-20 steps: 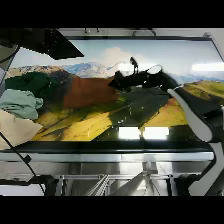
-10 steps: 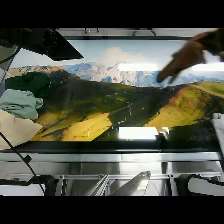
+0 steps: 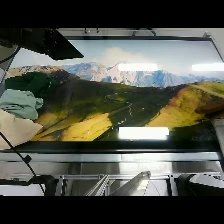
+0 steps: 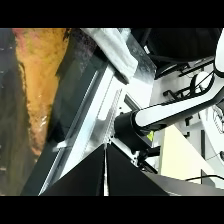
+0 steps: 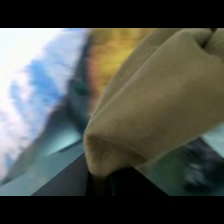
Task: Fold the shirts.
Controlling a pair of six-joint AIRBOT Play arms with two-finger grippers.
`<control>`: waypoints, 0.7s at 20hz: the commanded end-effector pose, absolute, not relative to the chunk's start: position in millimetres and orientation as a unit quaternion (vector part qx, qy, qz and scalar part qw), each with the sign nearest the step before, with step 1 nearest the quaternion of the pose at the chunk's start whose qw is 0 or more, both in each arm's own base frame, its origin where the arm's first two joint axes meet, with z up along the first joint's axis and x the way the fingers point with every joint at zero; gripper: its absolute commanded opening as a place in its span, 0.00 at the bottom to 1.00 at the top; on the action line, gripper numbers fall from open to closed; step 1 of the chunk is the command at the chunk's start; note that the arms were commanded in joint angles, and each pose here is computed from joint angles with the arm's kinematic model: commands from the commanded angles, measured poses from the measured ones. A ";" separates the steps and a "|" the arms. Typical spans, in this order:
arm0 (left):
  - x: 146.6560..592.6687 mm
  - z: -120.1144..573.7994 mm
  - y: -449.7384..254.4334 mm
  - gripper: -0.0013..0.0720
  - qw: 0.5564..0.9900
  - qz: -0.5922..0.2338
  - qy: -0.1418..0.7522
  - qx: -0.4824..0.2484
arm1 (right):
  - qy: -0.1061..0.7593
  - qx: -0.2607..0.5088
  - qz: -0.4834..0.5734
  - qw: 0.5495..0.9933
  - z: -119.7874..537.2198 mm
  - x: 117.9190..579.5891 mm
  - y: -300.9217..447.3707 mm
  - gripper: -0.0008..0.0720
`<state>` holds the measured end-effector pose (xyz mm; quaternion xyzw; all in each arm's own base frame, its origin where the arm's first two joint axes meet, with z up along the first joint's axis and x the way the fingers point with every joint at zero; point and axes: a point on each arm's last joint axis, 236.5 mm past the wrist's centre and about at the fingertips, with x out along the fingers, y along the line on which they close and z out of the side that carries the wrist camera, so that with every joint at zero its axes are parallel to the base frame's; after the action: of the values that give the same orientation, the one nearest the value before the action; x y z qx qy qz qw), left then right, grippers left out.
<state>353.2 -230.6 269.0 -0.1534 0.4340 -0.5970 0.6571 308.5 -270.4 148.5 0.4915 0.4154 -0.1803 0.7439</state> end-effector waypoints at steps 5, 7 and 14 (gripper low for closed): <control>353.8 269.1 -231.8 0.02 0.659 -0.601 0.427 -0.148 | 0.553 0.452 -0.366 0.596 105.2 170.4 -298.2 0.04; 351.8 269.1 -234.8 0.02 0.657 -0.604 0.428 -0.146 | 0.570 0.444 -0.412 0.555 94.5 144.2 -300.9 0.04; 343.8 267.2 -243.9 0.02 0.647 -0.612 0.434 -0.136 | 0.677 0.403 -0.457 0.412 -4.6 64.0 -275.7 0.05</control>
<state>346.4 -240.6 268.9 -0.1412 0.4309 -0.6101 0.6497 95.6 -278.1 29.6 0.4368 0.6440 -0.4340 0.4541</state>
